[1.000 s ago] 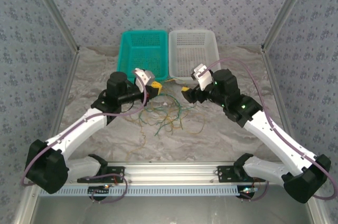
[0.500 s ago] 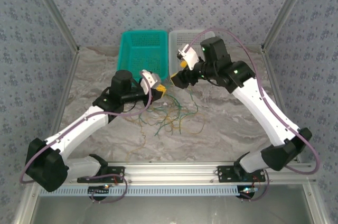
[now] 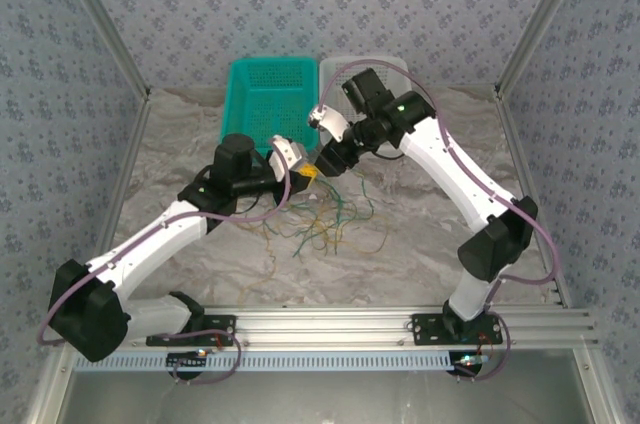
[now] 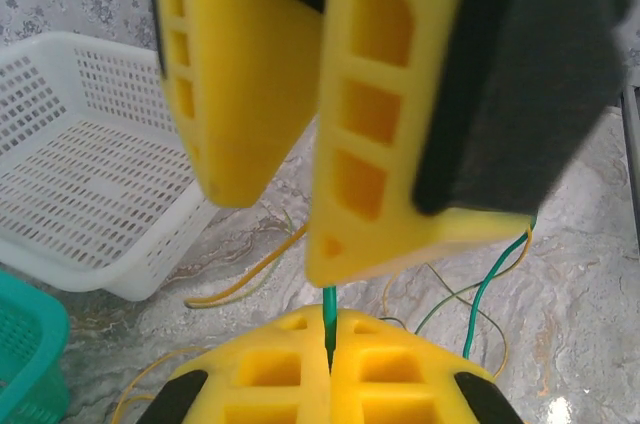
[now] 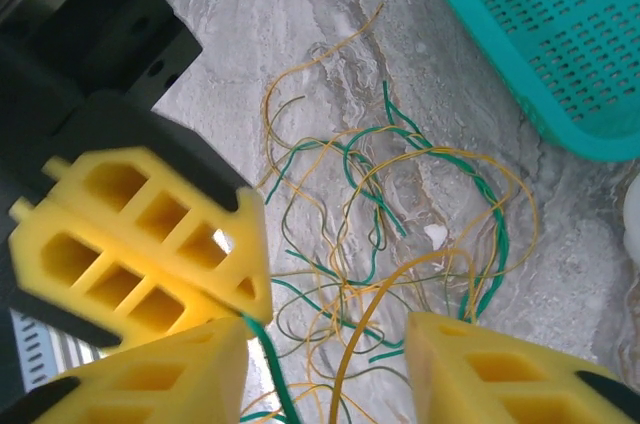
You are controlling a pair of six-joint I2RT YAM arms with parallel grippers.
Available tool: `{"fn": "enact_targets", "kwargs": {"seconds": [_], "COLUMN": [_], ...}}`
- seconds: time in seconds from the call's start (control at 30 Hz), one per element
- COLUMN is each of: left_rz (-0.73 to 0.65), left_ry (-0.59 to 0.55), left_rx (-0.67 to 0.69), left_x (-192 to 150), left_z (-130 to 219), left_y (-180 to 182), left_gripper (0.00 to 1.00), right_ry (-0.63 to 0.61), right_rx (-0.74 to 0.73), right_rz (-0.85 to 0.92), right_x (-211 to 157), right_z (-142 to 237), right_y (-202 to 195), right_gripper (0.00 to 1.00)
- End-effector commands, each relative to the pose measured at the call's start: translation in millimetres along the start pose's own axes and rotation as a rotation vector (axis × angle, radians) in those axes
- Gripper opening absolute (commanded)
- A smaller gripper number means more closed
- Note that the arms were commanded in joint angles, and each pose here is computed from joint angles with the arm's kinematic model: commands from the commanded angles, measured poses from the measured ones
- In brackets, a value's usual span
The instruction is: Untangle the cables
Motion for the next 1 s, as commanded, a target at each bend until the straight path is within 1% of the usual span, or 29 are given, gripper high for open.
{"fn": "enact_targets", "kwargs": {"seconds": [0.0,0.07,0.1,0.17,0.37,0.4,0.43,0.47,0.5,0.57,0.63,0.67,0.7,0.8,0.87,0.97], "left_rz": [-0.039,-0.037,-0.034,-0.031,-0.036,-0.031,-0.027,-0.025,-0.019,0.009,0.044,0.066,0.097,0.198,0.203,0.122], "left_ry": [-0.030,-0.027,-0.024,-0.018,-0.037,-0.041,-0.044,-0.053,-0.063,-0.099,-0.167,-0.219,-0.268,-0.375,-0.418,-0.389], "left_rx": [-0.006,0.002,0.012,0.026,0.075,0.099,0.125,0.155,0.194,0.297,0.372,0.407,0.440,0.498,0.436,0.338], "left_x": [8.3,7.0,6.1,4.3,5.5,6.0,5.9,7.1,7.9,10.2,10.8,11.9,10.7,4.2,1.7,4.3], "left_z": [0.9,0.9,0.9,0.8,1.2,1.6,2.1,4.0,7.0,16.8,31.0,40.4,49.5,71.4,75.4,63.6], "left_y": [-0.7,-0.6,0.4,1.8,6.1,8.0,10.1,12.2,14.9,22.7,29.0,32.7,37.2,51.6,55.4,49.4], "left_gripper": [0.00,0.00,0.00,0.00,0.00,0.05,0.19,0.52,0.64,0.72,0.73,0.73,0.73,0.72,0.72,0.72], "right_ry": [0.030,0.021,0.020,0.023,0.005,0.000,-0.016,-0.046,-0.080,-0.161,-0.263,-0.311,-0.363,-0.451,-0.494,-0.505], "right_rx": [0.055,0.071,0.074,0.070,0.087,0.085,0.078,0.069,0.072,0.063,0.061,0.085,0.136,0.252,0.326,0.388], "right_rz": [0.012,0.014,0.015,0.013,0.029,0.021,0.009,-0.007,-0.018,-0.042,-0.048,-0.051,-0.033,0.050,0.069,0.055], "right_x": [-1.5,-0.8,-1.1,-2.4,-6.7,-7.4,-6.8,-4.8,-3.0,0.1,2.4,0.9,-0.8,-11.9,-17.3,-15.8], "right_z": [4.4,5.4,6.4,7.8,13.1,14.4,17.9,23.9,31.6,48.6,68.3,78.0,87.5,104.3,111.5,113.3], "right_y": [3.7,5.1,6.0,6.0,8.2,7.5,5.7,2.9,2.1,0.9,2.0,3.5,7.9,22.9,24.7,23.0], "right_gripper": [0.28,0.10,0.05,0.00,0.00,0.00,0.00,0.00,0.00,0.00,0.00,0.00,0.00,0.00,0.00,0.00]}}
Point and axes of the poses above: each hand's point on the last joint's axis, 136 mm out from that joint toward the fingers, its own z axis back along the fingers, its own y axis along the line the jaws close on, x = y × z, the point moved 8 cm from there along z, back along the fingers, and after that the axes turned 9 degrees about -z, right-handed, at the moved point
